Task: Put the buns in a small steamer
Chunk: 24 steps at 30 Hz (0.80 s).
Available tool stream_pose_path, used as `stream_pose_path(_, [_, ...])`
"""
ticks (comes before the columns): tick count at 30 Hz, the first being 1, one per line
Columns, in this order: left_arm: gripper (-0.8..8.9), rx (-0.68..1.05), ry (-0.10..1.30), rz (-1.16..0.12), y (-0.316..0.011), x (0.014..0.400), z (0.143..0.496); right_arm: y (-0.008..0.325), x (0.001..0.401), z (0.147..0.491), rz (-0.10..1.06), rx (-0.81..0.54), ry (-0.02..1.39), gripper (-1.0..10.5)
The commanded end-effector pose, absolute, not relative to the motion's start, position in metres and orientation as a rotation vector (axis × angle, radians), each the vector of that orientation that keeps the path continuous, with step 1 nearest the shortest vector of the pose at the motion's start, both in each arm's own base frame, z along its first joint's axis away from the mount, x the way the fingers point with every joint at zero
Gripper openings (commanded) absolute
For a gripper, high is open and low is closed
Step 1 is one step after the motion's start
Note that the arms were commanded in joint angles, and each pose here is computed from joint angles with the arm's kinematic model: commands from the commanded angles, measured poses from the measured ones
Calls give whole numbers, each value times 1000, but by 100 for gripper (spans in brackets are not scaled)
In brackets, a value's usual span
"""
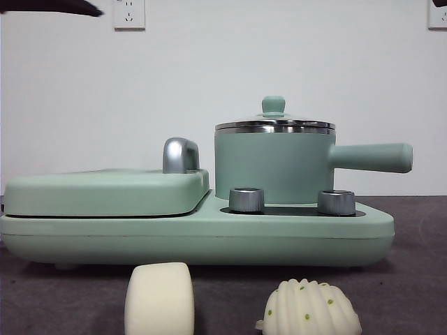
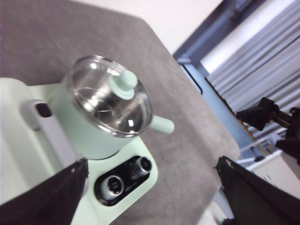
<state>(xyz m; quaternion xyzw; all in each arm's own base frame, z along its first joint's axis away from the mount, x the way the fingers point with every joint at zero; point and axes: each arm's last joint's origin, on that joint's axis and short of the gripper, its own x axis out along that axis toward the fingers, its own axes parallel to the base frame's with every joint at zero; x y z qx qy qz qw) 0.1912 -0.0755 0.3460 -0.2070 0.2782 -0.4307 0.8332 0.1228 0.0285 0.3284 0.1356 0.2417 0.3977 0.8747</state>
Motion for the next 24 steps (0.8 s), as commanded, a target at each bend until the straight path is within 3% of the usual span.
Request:
stream_pose_path(1, [437, -432, 628, -940, -90, 208, 358, 31, 123, 333, 847, 280, 491, 528])
stream_pose_path(5, [437, -388, 692, -973, -116, 231, 369, 32, 123, 333, 855, 280, 494, 528])
stream_pose_path(11, [438, -255, 766, -902, -164, 262, 378, 32, 122, 333, 860, 279, 495, 528])
stream_pose_path(24, [437, -10, 799, -814, -257, 307, 359, 32, 122, 333, 861, 279, 497, 528])
